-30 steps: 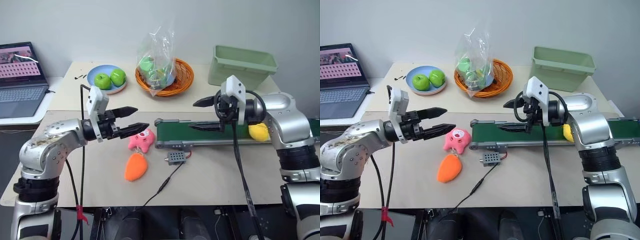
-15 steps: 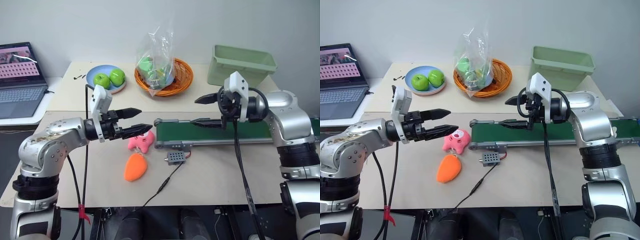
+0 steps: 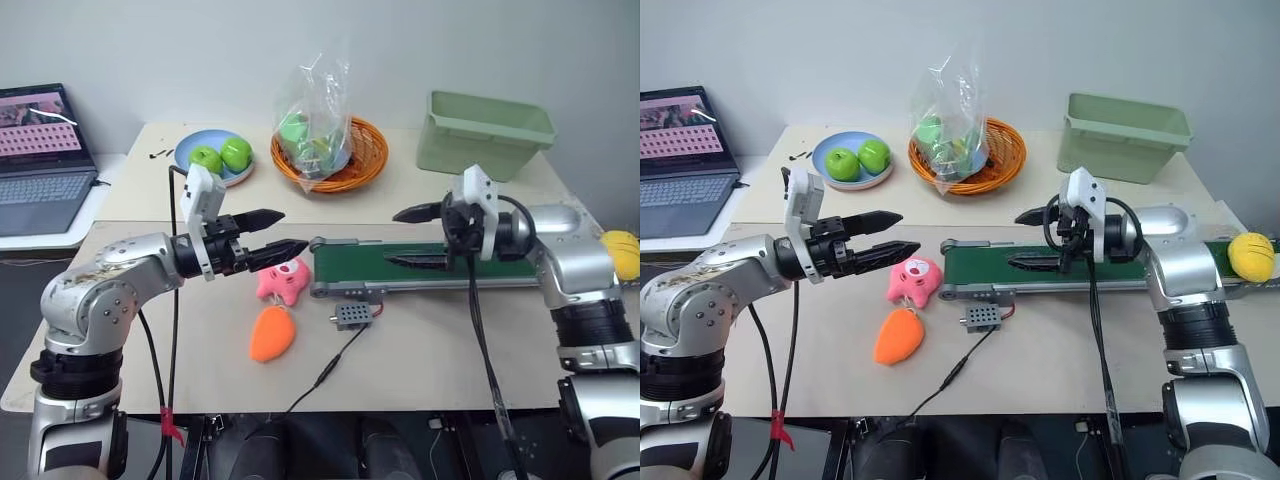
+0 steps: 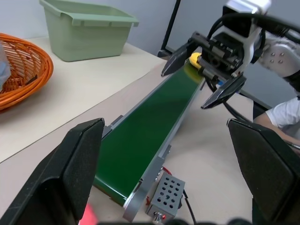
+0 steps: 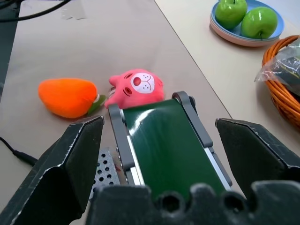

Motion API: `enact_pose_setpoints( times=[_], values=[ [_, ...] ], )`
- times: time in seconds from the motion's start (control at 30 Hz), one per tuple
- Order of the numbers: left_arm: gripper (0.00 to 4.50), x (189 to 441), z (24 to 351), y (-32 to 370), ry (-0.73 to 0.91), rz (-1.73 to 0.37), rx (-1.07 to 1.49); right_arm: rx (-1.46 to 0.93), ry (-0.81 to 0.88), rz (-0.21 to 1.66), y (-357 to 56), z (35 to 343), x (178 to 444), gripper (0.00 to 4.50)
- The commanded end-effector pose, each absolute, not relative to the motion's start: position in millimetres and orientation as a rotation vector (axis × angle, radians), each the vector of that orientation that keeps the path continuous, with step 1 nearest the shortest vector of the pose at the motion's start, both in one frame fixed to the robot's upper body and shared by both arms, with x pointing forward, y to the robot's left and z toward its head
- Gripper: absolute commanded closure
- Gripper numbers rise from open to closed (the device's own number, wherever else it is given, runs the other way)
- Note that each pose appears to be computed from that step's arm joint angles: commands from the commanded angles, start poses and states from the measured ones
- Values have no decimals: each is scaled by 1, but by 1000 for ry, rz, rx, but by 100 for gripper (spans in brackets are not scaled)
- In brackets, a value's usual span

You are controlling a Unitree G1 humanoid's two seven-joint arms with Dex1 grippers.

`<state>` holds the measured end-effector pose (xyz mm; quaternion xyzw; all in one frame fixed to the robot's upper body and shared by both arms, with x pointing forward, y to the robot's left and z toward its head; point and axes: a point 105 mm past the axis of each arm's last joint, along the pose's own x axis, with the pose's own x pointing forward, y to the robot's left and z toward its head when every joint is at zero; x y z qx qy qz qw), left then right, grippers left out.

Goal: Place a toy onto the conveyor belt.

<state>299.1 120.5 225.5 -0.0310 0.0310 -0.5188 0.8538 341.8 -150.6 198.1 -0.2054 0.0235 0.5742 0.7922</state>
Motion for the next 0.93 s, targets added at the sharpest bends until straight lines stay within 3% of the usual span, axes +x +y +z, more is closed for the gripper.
enact_pose_setpoints(
  times=[0.03,0.33,0.93],
  values=[
    [2,297,235,122,43,-1092,-25,-442,-16,1221,-157,205,340,0],
    [2,299,230,126,64,-1085,-26,-402,39,1220,-174,189,338,0],
    [2,295,221,135,80,-1057,-41,-330,33,1242,-170,191,336,0]
  ],
)
